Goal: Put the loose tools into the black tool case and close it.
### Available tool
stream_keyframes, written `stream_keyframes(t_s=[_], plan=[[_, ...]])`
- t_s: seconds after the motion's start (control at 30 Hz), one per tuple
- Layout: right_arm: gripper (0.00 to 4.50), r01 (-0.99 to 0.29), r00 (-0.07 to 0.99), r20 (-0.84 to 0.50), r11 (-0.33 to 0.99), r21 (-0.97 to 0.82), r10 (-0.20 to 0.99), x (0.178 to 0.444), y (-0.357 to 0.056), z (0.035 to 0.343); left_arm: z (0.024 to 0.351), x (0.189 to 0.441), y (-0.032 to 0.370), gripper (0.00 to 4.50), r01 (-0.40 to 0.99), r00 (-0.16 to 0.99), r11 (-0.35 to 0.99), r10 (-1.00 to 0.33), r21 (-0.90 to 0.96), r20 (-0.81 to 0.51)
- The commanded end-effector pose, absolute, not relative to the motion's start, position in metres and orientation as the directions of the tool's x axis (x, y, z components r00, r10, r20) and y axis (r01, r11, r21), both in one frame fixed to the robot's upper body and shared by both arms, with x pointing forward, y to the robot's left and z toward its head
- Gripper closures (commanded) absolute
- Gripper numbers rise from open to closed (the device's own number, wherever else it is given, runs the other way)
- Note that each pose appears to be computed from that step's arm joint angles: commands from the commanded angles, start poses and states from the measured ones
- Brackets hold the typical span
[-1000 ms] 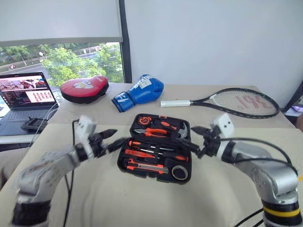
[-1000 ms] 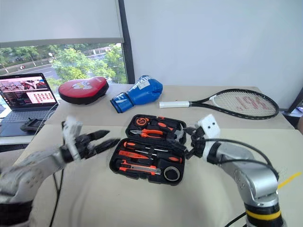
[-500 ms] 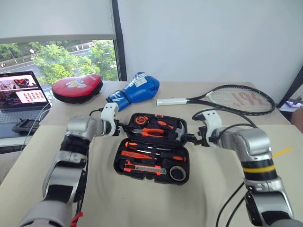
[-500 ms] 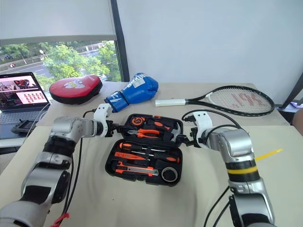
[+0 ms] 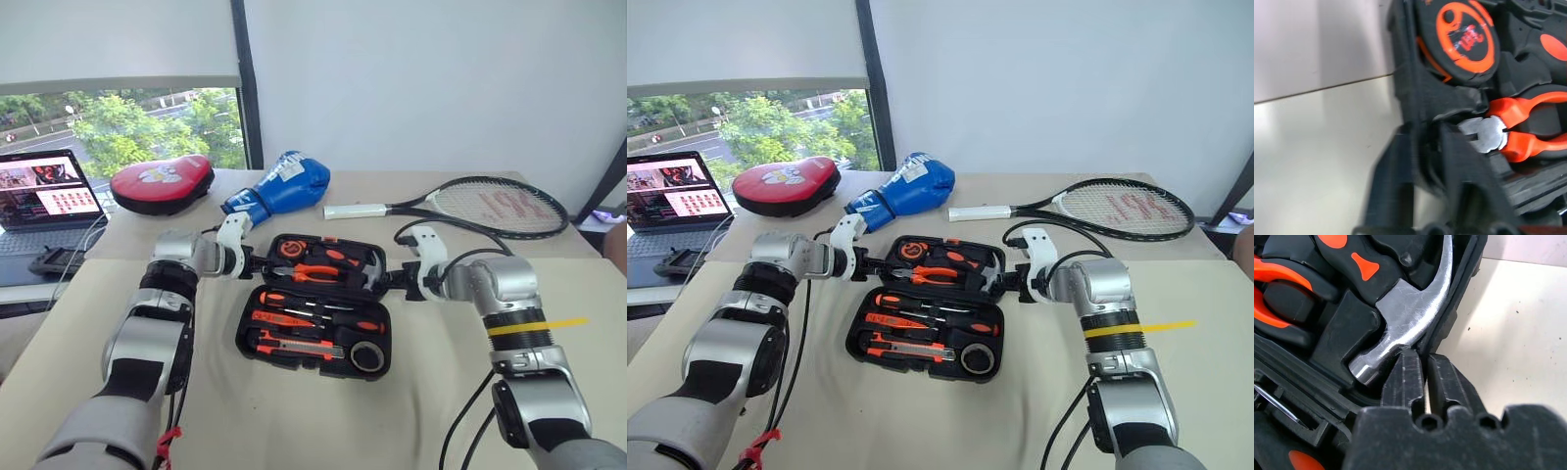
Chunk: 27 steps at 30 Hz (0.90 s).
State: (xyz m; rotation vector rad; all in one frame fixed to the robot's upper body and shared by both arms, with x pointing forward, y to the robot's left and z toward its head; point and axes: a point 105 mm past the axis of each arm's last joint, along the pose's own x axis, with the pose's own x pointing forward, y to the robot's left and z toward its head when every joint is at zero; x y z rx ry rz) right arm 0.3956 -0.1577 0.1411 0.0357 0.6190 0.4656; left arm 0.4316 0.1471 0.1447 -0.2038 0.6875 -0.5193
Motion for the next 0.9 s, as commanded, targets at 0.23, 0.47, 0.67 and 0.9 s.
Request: stream_keyframes(t_s=[0.23,0.47,0.67,0.9], plan=[[4.50,-0.568,0.806,-0.312,0.805,-0.169,0.504,0.397,-0.150,0.183,0.189,0.421,0.119,4.48,0.651,0.650,0.717,-0.696,-0.249,-0.306],[4.50,-0.554,0.816,-0.153,0.678,-0.483,0.558,0.371,-0.153,0.190,0.194,0.378,0.108,4.48,0.766,0.643,0.634,-0.758,0.111,-0.111],[4.50,-0.527,0.760,-0.027,0.592,-0.609,0.649,0.331,-0.152,0.198,0.181,0.349,0.141,4.48,0.703,0.646,0.562,-0.760,0.436,-0.061],[4.50,-0.442,0.760,-0.095,0.404,-0.801,0.643,0.298,-0.164,0.177,0.163,0.338,0.165,4.48,0.552,0.683,0.439,-0.726,0.709,-0.082]])
